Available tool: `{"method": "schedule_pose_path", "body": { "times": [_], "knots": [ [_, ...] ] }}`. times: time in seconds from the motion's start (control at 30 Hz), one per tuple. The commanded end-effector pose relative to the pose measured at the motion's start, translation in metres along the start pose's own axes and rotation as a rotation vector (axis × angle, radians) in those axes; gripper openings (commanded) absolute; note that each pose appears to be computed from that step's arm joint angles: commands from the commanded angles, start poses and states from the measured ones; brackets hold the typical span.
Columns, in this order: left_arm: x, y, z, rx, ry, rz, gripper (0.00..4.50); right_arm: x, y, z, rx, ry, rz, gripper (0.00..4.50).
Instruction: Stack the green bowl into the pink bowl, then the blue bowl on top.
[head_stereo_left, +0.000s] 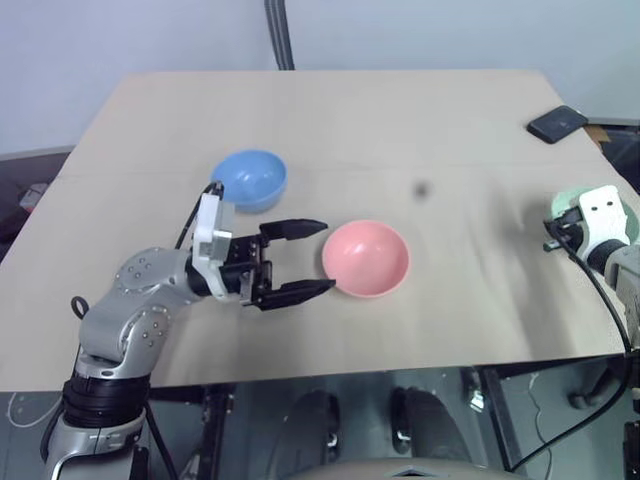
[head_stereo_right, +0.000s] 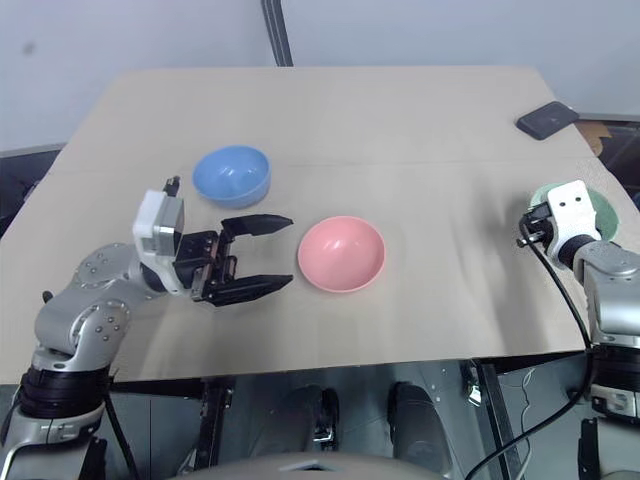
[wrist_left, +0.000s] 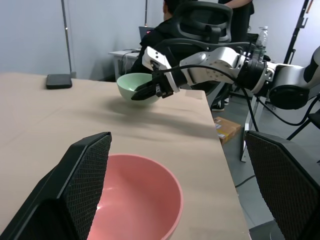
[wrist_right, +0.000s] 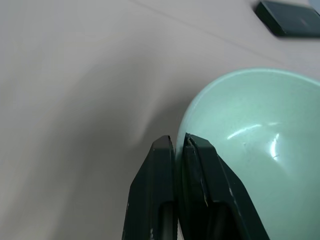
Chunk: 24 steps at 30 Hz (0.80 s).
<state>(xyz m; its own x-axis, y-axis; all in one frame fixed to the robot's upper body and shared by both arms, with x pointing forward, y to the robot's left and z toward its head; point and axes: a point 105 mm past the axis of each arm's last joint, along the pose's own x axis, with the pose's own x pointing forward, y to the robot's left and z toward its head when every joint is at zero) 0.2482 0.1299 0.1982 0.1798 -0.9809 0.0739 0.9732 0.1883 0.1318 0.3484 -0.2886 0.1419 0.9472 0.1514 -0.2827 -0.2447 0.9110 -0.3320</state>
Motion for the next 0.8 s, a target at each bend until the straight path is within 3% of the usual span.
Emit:
{"method": "schedule_pose_path", "body": {
  "times": [0.03, 0.13, 0.3, 0.53, 0.63, 0.8],
  "knots": [
    [-0.007, 0.003, 0.006, 0.061, 0.021, 0.046, 4.49, -0.027, 0.074, 0.086, -0.069, -0.347, 0.402, 0.12],
    [-0.013, 0.01, 0.002, 0.056, 0.036, 0.1, 4.49, -0.056, 0.135, 0.117, -0.089, -0.477, 0.694, 0.12],
    [-0.029, 0.024, -0.001, 0.053, 0.05, 0.197, 4.49, -0.073, 0.205, 0.126, -0.209, -0.504, 0.991, 0.12],
    [-0.038, 0.03, 0.001, 0.066, 0.065, 0.254, 4.49, -0.052, 0.231, 0.102, -0.391, -0.404, 1.091, 0.12],
    [-0.039, 0.028, 0.003, 0.07, 0.068, 0.266, 4.49, -0.043, 0.227, 0.101, -0.412, -0.392, 1.077, 1.0],
    [-0.042, 0.026, 0.005, 0.057, 0.062, 0.281, 4.49, -0.048, 0.219, 0.106, -0.39, -0.408, 1.07, 2.94]
  ]
}}
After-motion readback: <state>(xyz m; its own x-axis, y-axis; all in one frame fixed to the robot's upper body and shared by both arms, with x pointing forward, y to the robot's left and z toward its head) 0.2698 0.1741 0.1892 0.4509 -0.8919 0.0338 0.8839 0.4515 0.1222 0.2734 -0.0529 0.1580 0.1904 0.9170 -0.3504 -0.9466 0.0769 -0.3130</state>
